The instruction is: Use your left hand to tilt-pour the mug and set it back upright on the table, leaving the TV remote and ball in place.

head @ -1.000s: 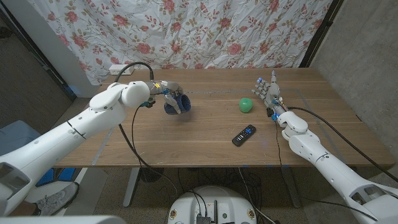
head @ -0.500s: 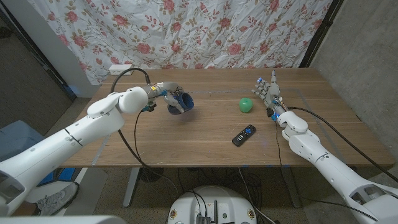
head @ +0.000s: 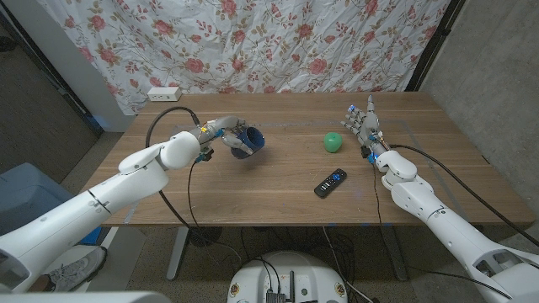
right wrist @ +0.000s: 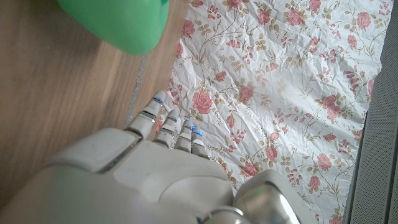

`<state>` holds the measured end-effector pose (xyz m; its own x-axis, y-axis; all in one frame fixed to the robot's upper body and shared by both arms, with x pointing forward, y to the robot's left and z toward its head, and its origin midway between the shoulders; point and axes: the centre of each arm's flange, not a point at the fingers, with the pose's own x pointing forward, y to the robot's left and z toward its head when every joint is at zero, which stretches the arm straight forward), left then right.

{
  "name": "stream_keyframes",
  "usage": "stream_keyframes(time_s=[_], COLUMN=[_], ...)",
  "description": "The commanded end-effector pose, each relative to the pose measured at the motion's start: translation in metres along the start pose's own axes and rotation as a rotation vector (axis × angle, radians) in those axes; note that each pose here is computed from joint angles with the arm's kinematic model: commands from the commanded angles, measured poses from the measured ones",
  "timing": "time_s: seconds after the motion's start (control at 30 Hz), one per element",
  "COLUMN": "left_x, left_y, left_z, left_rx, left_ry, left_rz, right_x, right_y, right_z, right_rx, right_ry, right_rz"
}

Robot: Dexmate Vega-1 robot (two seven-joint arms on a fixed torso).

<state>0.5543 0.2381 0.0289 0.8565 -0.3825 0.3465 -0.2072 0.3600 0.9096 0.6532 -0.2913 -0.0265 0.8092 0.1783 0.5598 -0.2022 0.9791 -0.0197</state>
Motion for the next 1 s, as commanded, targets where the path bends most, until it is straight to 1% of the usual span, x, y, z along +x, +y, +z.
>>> stream_keyframes(time_s=[0.03, 0.17, 0.2, 0.23, 0.27, 0.47, 0.67, 0.77, 1.0], left_x=[-0.008, -0.009, -0.009, -0.01, -0.011, -0.01, -0.011, -0.01, -0.009], left_y=[-0.03, -0.035, -0.035, -0.036, -0.036, -0.04, -0.045, -0.049, -0.063], left_z=[-0.009, -0.009, -0.01, -0.01, -0.01, -0.009, -0.01, -0.01, -0.007], left_rx=[-0.131, -0.168, -0.172, -0.171, -0.181, -0.234, -0.296, -0.324, -0.402], left_ry=[0.001, -0.008, -0.001, 0.019, 0.02, 0.0, -0.005, -0.009, -0.023], left_rz=[0.06, 0.094, 0.097, 0.095, 0.107, 0.117, 0.159, 0.164, 0.141], right_x=[0.0, 0.0, 0.0, 0.0, 0.0, 0.0, 0.0, 0.0, 0.0], right_y=[0.0, 0.0, 0.0, 0.0, 0.0, 0.0, 0.0, 0.0, 0.0], right_z=[0.0, 0.0, 0.0, 0.0, 0.0, 0.0, 0.0, 0.0, 0.0], right_rx=[0.0, 0.0, 0.0, 0.0, 0.0, 0.0, 0.0, 0.0, 0.0], right_ry=[0.0, 0.0, 0.0, 0.0, 0.0, 0.0, 0.0, 0.0, 0.0], right_rz=[0.0, 0.0, 0.0, 0.0, 0.0, 0.0, 0.0, 0.0, 0.0])
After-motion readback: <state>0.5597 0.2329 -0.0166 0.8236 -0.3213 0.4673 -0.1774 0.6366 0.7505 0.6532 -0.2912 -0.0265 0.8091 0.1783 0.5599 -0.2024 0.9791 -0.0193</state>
